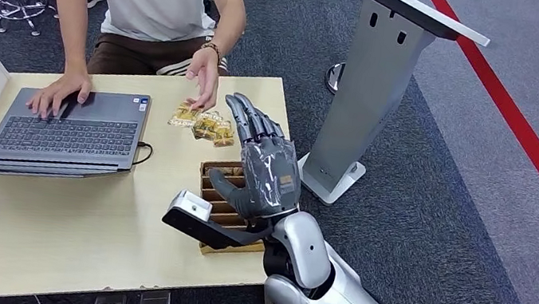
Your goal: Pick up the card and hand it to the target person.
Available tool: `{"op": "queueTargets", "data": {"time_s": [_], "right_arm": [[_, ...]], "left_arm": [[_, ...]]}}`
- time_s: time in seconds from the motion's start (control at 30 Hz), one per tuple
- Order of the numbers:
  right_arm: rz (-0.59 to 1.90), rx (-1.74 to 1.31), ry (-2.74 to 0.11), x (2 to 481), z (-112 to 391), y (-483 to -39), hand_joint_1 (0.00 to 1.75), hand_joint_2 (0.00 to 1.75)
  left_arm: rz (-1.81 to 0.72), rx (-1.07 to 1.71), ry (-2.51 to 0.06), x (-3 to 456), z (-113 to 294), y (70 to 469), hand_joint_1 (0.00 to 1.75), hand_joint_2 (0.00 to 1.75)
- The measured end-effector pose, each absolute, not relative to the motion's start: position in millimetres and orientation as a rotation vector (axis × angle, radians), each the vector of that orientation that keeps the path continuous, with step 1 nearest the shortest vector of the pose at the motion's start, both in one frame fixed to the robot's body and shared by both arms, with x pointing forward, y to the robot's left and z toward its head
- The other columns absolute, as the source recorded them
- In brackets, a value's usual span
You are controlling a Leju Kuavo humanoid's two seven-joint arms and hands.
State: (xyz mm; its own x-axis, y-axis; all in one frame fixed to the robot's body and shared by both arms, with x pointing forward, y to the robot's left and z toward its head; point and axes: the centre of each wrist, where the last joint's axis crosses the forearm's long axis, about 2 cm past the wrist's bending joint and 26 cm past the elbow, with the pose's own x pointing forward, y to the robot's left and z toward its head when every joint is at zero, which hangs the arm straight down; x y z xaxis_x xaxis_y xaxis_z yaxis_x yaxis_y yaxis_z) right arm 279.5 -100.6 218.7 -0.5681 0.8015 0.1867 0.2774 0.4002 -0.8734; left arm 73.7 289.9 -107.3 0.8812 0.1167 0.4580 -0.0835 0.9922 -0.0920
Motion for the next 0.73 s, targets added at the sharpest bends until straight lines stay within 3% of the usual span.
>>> {"op": "queueTargets", "data": {"time_s": [0.43, 0.73], "right_arm": [[0.670, 0.051, -1.820, 283, 190, -149, 0.00, 1.75], [0.473, 0.237, -1.626, 268, 154, -209, 0.00, 1.75]], "left_arm": [[0.133, -0.052, -0.461, 64, -109, 294, 0.00, 0.00], [0.147, -0.034, -0.451, 61, -109, 298, 0.00, 0.00]]}}
